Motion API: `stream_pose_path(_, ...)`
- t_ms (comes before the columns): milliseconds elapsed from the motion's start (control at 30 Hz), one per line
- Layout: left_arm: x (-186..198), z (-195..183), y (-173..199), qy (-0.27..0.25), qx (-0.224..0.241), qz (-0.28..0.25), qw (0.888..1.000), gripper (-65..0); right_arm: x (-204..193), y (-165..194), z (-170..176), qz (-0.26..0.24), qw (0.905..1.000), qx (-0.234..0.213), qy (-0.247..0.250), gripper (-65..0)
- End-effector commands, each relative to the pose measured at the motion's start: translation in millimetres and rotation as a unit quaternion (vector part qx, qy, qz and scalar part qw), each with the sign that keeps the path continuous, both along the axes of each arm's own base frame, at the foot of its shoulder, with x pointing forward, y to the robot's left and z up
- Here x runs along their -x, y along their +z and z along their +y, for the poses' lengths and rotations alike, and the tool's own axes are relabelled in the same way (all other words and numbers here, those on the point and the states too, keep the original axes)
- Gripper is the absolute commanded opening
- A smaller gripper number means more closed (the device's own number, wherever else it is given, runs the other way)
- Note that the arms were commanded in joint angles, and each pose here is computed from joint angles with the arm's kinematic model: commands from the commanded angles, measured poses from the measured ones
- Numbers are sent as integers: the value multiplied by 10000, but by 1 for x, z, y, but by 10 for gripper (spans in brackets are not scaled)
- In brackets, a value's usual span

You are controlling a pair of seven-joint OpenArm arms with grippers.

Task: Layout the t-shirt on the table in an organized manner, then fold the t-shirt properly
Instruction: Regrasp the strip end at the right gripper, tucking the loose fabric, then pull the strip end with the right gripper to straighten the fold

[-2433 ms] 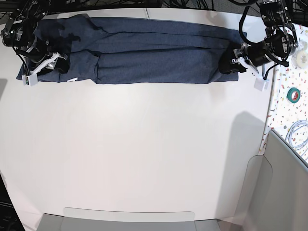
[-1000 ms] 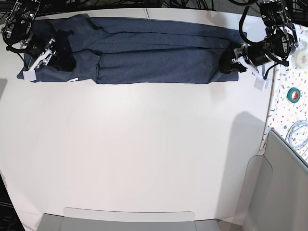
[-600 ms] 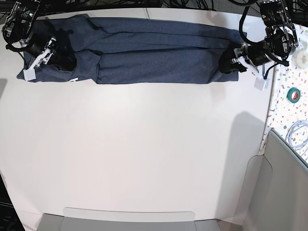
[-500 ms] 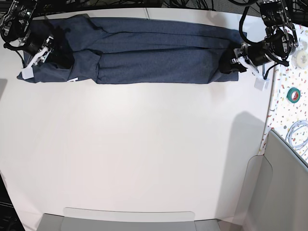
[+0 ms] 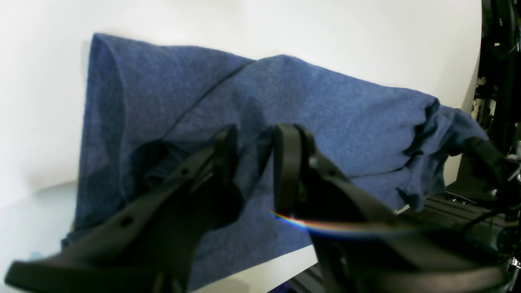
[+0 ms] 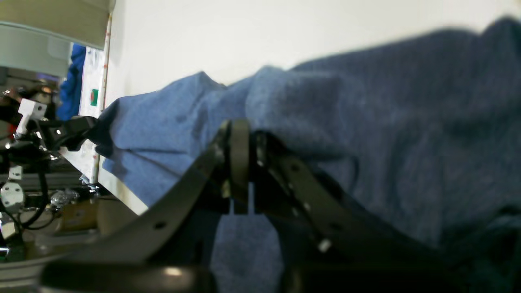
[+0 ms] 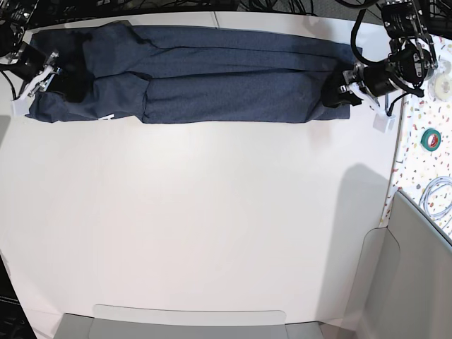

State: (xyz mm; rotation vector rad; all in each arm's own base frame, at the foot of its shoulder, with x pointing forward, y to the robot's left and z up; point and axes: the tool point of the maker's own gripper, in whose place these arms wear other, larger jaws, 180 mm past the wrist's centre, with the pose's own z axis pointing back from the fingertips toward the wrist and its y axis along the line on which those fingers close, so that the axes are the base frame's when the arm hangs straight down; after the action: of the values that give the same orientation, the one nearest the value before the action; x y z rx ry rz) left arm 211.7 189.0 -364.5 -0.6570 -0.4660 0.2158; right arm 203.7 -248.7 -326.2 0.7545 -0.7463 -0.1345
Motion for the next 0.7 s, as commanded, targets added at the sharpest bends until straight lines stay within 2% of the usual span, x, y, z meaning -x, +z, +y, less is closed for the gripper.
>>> stream_pose_path(0,-7,3,10,-6,-2,-193,9998,-511,-6,15,-3,-277,9996,76,60,-650)
stream_pose_path(500,-9,3,11,11,-3,-232,9997,-511,-11,17,0,-366,9993,50,88,-650)
stream_pose_path(667,-9,3,11,24,-1,-237,9997,-511,-10,18,2,-514,9983,164,221,-650)
